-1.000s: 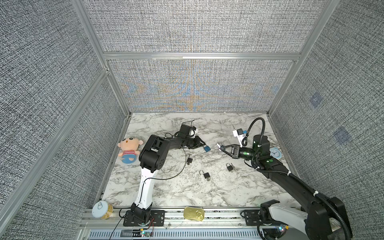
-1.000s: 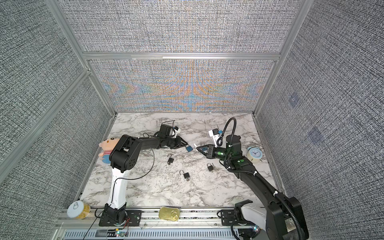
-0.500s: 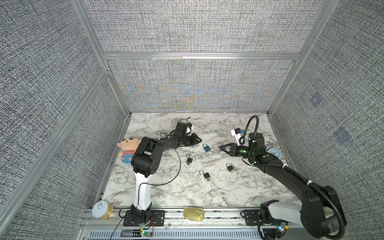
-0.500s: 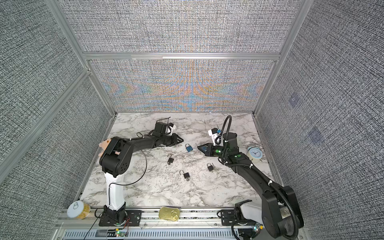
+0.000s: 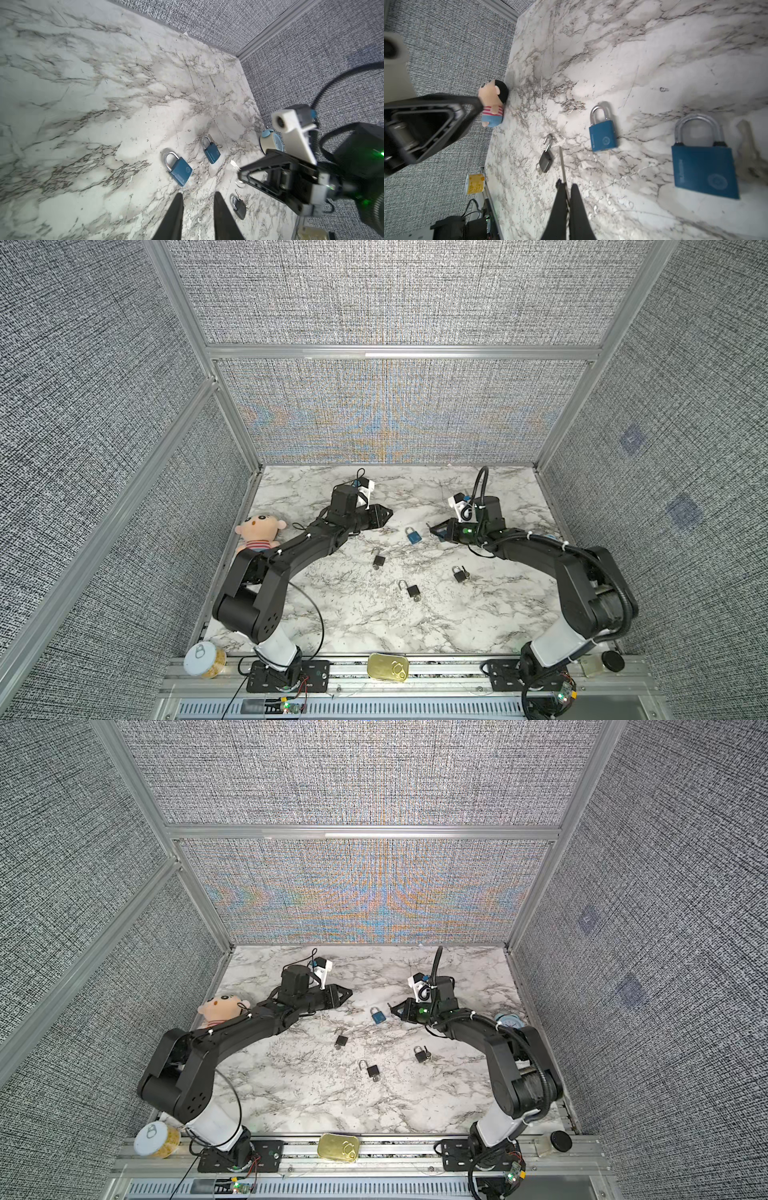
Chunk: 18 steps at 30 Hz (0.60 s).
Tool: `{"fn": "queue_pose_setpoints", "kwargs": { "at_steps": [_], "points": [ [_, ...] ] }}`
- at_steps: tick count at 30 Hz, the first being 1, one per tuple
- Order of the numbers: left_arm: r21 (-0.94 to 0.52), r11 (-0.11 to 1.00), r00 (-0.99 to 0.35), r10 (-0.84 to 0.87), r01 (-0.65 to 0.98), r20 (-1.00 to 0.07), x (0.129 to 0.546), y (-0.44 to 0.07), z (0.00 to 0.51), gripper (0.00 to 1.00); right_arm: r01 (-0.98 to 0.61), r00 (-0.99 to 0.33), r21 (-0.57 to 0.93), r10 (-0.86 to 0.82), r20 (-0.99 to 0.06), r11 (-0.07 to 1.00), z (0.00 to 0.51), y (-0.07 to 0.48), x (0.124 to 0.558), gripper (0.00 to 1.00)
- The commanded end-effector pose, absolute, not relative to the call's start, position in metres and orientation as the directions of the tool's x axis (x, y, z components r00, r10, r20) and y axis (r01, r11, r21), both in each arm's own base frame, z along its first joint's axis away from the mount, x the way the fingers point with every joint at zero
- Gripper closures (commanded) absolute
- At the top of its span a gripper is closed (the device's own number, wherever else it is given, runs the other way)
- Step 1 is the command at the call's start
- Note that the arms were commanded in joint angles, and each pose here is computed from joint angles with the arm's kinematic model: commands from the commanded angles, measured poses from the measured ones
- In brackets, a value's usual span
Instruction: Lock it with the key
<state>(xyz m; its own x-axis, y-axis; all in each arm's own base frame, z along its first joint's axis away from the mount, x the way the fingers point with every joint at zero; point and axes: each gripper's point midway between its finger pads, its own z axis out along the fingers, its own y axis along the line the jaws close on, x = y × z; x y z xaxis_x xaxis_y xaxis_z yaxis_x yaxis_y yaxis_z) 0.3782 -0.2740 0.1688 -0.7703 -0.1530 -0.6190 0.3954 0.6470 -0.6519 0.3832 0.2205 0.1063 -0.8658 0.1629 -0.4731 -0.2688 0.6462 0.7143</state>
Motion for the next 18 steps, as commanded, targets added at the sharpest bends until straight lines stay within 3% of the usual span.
{"fn": "queue_pose_setpoints", "kwargs": {
  "at_steps": [1,18],
  "points": [
    [-0.616,0.657,-0.713,-0.166,0.435,-0.681,0.377,-0.267,0.184,0.70,-0.286,-0.849,0.698,0.164,-0.503,0.656,0.104,0.224,0.402,1.00],
    [-0.606,0.645,-0.712,-0.133,0.465,-0.689,0.360,-0.263,0.177,0.68,-0.183,-0.893,0.729,0.199,-0.404,0.659,0.046,0.234,0.439,1.00]
  ]
}}
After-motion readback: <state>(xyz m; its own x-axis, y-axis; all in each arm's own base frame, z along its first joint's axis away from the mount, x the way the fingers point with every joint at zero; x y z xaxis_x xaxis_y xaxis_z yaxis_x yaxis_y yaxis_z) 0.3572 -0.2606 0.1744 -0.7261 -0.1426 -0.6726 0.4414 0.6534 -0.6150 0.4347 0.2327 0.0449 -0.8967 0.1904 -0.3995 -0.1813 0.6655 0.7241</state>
